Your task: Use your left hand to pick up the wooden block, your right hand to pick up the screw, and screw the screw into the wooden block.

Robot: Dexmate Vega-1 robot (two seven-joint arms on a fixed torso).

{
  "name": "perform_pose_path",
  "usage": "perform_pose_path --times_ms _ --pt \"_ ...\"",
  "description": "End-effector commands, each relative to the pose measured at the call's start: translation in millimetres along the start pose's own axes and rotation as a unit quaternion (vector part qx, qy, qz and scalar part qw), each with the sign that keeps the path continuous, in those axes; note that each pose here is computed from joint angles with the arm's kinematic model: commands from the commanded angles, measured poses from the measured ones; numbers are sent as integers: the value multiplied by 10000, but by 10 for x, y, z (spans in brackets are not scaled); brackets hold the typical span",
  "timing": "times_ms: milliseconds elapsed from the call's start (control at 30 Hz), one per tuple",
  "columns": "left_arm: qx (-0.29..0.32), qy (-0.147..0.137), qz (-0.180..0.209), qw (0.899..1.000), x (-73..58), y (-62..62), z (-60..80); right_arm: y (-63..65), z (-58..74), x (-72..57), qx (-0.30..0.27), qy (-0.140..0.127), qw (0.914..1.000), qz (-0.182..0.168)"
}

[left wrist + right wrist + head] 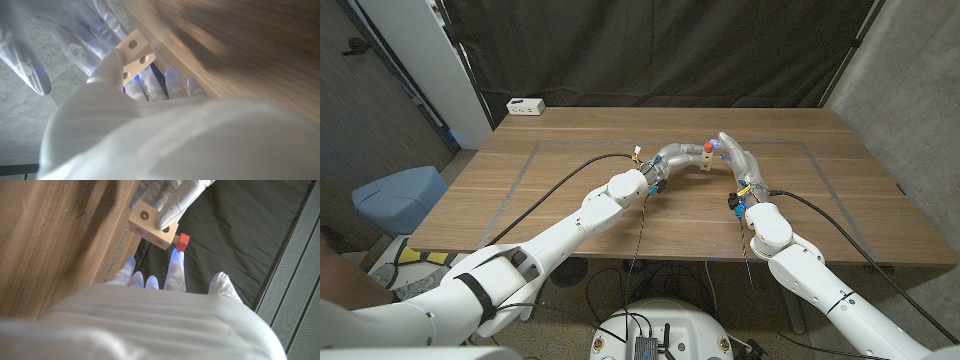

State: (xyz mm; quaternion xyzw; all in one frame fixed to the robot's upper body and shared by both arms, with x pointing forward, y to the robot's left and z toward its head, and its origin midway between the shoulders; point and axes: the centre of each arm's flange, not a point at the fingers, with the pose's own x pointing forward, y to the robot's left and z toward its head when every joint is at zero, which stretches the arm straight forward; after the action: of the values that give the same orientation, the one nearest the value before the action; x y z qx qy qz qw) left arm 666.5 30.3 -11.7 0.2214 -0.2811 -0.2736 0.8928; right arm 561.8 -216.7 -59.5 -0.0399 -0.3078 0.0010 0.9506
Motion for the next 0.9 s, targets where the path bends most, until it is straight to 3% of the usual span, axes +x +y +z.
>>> perform_pose_path --times_ms 33,900 --pt "-16 4 8 10000 1 7 -9 9 -6 -19 -22 26 10000 -42" --pt "-44 3 18 10000 -24 -22 -9 28 17 -121 -76 9 9999 -98"
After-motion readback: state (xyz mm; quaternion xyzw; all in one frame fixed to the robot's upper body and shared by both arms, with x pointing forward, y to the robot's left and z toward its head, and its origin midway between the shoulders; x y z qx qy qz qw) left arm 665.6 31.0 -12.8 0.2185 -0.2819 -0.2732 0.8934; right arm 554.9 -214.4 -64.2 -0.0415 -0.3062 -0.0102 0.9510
